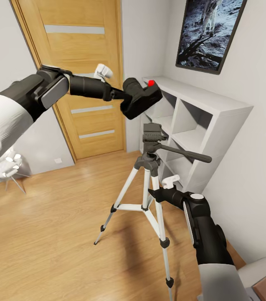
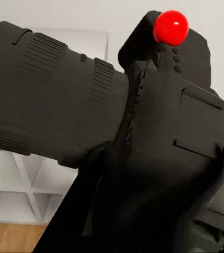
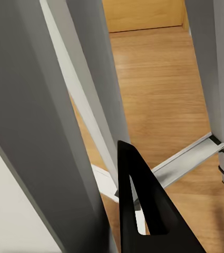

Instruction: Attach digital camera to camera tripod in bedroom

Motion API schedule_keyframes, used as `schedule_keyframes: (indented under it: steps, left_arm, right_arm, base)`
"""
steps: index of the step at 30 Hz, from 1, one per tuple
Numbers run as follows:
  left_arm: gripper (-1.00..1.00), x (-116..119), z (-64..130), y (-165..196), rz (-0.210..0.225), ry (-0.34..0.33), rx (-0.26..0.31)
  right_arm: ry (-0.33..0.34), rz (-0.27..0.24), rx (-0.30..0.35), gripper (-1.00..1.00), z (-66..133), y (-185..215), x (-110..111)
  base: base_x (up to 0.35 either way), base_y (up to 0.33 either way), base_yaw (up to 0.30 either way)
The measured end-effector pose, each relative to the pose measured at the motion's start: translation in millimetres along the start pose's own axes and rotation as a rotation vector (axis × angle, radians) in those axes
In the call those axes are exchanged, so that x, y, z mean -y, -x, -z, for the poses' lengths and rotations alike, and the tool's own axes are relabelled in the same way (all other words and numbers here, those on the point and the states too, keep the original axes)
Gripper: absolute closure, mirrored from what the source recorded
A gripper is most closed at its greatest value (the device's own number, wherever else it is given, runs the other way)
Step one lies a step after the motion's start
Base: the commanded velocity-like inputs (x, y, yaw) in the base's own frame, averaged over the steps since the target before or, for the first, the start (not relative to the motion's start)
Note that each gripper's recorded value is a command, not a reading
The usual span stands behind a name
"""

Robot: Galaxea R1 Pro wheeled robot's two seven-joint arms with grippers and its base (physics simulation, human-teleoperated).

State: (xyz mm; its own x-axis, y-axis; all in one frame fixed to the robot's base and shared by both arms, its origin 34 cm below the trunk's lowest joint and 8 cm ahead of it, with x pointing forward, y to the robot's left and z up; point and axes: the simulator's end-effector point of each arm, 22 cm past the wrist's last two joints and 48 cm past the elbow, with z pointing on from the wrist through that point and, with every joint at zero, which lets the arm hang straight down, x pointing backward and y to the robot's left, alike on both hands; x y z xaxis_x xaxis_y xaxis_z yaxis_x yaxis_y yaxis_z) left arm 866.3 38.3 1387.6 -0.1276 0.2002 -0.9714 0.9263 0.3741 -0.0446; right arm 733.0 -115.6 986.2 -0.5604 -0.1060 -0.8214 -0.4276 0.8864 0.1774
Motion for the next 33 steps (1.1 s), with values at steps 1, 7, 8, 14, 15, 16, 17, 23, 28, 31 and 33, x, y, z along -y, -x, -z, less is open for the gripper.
schedule_keyframes:
  steps: [1, 7, 8, 14, 15, 16, 17, 23, 28, 31, 33]
  left_arm:
    - [1.0, -8, 1.9, 1, 0.039, 0.013, 0.023]
    - [1.0, -23, 3.2, -2, 0.131, 0.035, 0.06]
    - [1.0, -23, 3.3, -3, 0.135, 0.035, 0.062]
    - [1.0, -23, 2.9, -2, 0.149, 0.029, 0.07]
    - [1.0, -23, 2.8, -2, 0.15, 0.029, 0.071]
    - [1.0, -22, 2.8, -1, 0.152, 0.027, 0.072]
    - [1.0, -22, 2.7, -1, 0.152, 0.026, 0.072]
    - [1.0, -19, 0.9, 0, 0.148, 0.019, 0.067]
    - [1.0, -3, -6.3, 8, 0.105, -0.016, 0.06]
    - [1.0, -1, -7.4, 9, 0.096, -0.019, 0.056]
    - [1.0, -1, -7.9, 7, 0.088, -0.016, 0.048]
  right_arm:
    - [0.0, 0.0, 0.0, 1.0, 0.1, 0, 0]
    - [0.0, -0.001, 0.001, 1.0, 0.4, 0, 1]
    - [0.0, -0.001, 0.0, 1.0, 0.4, 0, 1]
    - [0.0, -0.001, 0.0, 1.0, 0.4, 0, 1]
    - [0.0, -0.001, 0.0, 1.0, 0.4, 0, 1]
    - [0.0, -0.001, 0.0, 1.0, 0.4, 0, 1]
    - [0.0, -0.001, 0.0, 1.0, 0.5, 0, 1]
    - [0.001, -0.001, 0.0, 1.0, 0.7, 0, 1]
    - [0.001, -0.002, 0.001, 1.0, 1.7, 0, 3]
    - [0.0, -0.002, 0.002, 1.0, 2.0, 0, 3]
    - [0.0, -0.002, 0.002, 1.0, 2.1, 0, 3]
  base:
    - [0.0, 0.0, 0.0]
    - [0.0, 0.0, 0.0]
    - [0.0, 0.0, 0.0]
    - [0.0, 0.0, 0.0]
    - [0.0, 0.0, 0.0]
    - [0.0, 0.0, 0.0]
    - [0.0, 0.0, 0.0]
    - [0.0, 0.0, 0.0]
    - [0.0, 0.0, 0.0]
    - [0.0, 0.0, 0.0]
    - [0.0, 0.0, 0.0]
